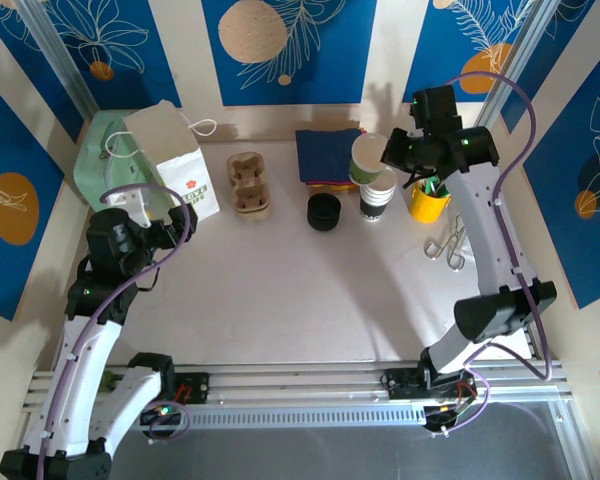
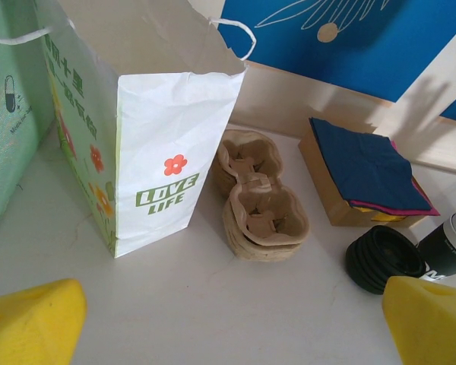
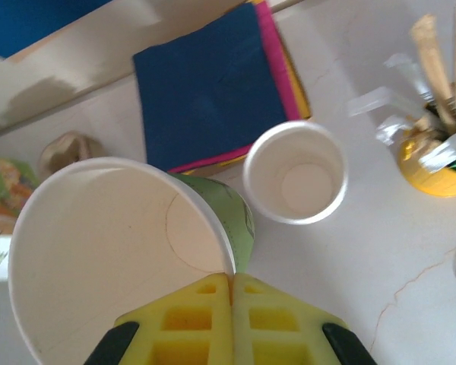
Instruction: Pack the takeout coffee
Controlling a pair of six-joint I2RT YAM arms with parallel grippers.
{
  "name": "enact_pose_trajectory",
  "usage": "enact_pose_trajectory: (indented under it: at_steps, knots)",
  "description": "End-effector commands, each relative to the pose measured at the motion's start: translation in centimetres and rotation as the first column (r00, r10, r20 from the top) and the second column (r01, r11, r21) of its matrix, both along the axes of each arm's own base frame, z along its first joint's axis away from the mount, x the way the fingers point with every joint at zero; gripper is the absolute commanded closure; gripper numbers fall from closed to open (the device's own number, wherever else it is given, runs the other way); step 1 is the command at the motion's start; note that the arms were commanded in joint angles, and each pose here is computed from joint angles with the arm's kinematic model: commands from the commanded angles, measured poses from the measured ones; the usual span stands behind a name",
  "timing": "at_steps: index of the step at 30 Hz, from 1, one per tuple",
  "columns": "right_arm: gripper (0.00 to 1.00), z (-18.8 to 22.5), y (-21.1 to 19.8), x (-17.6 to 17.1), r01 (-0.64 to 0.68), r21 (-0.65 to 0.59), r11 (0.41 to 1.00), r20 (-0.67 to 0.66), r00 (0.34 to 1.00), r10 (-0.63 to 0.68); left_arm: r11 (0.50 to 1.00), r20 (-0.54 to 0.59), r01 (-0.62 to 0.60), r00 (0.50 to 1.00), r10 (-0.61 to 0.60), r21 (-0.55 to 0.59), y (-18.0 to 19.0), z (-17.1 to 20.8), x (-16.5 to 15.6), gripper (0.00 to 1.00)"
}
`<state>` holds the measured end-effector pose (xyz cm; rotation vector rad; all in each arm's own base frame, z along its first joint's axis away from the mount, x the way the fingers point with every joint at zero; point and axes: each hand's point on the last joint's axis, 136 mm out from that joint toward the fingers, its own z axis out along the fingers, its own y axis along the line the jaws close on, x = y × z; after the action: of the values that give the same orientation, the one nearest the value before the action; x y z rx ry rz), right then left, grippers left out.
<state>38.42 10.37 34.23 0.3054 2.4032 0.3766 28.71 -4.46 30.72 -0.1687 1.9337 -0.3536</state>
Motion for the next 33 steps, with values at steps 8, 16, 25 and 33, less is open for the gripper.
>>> enact_pose_trajectory:
  at_steps: [8,16,25,33]
  knots:
    - [1.00,-4.1,7.4,-7.9,-0.252,-0.030,0.967,-0.026,0.968,0.251,1.000,0.015,0.014,1.000,-0.014,0.004,-0.1,0.9,-0.3,0.01]
    - [1.00,-10.9,11.2,-11.1,-0.327,-0.033,0.945,-0.095,0.942,0.322,0.996,-0.012,0.052,0.999,-0.053,-0.075,-1.3,-0.4,0.1,0.01]
    - [1.00,-16.5,13.8,-13.2,-0.401,-0.031,0.916,-0.177,0.904,0.390,0.992,-0.027,0.062,0.998,-0.065,-0.110,-1.7,-1.0,0.3,0.01]
    - [1.00,-19.5,14.3,-13.6,-0.413,-0.034,0.910,-0.214,0.892,0.397,0.990,-0.041,0.061,0.997,-0.066,-0.126,-1.9,-1.5,0.3,0.01]
